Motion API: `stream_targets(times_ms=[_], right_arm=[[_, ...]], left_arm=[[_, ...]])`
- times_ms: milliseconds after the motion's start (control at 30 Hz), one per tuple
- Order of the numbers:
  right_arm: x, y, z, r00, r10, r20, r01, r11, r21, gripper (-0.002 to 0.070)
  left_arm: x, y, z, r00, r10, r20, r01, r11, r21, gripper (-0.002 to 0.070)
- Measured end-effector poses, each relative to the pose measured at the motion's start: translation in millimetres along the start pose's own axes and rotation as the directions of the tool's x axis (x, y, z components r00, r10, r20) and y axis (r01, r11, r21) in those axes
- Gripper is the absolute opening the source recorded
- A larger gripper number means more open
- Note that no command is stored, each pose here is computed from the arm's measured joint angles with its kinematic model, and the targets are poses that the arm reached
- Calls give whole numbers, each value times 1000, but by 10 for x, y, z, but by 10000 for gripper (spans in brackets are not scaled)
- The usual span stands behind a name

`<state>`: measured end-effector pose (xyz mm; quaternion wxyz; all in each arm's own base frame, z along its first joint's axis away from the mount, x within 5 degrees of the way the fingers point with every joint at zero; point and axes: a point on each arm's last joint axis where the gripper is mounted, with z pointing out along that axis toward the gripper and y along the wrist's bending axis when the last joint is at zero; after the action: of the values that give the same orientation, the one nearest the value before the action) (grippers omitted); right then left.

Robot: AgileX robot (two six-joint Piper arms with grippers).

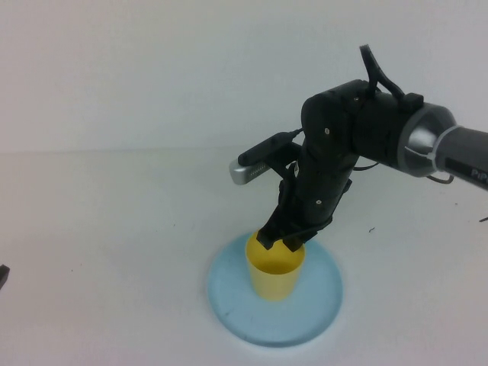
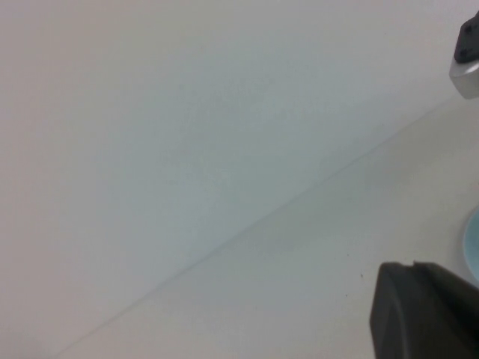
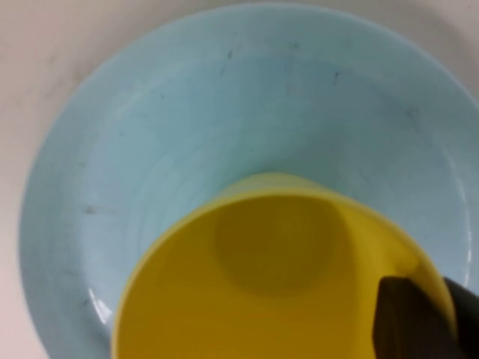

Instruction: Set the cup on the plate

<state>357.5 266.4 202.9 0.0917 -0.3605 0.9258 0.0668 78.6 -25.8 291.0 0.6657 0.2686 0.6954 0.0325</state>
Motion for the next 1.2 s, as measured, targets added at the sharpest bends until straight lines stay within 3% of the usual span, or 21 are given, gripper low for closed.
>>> stream_targets(times_ms=[100, 267, 467, 700, 900, 1067, 1200], right_arm=[[-5, 4, -4, 1000, -3, -3, 3, 1000, 1, 130], [-44, 2, -70, 999, 38, 9, -38, 999, 5, 353], [-112, 0, -312, 998, 58, 35, -59, 998, 23, 411], [34, 29, -1126, 988, 36, 148, -50, 995, 90, 403], [370, 115, -2103, 936, 2, 353, -54, 989, 139, 328], [905, 200, -2667, 873, -33, 486, -60, 983, 174, 223], [1410, 263, -2695, 832, -77, 550, -36, 981, 192, 142]], left_arm=[[0, 0, 0, 1000, 0, 0, 0, 1000, 0, 1], [0, 0, 0, 1000, 0, 0, 0, 1000, 0, 1], [0, 0, 0, 1000, 0, 0, 0, 1000, 0, 1], [-1, -2, 0, 1000, -17, 1, 17, 1000, 2, 1], [-1, -2, 0, 1000, -29, 1, 29, 1000, 2, 1], [-7, 0, 0, 997, -76, 8, 76, 997, 0, 1], [-7, 0, 0, 997, -76, 8, 76, 997, 0, 1]])
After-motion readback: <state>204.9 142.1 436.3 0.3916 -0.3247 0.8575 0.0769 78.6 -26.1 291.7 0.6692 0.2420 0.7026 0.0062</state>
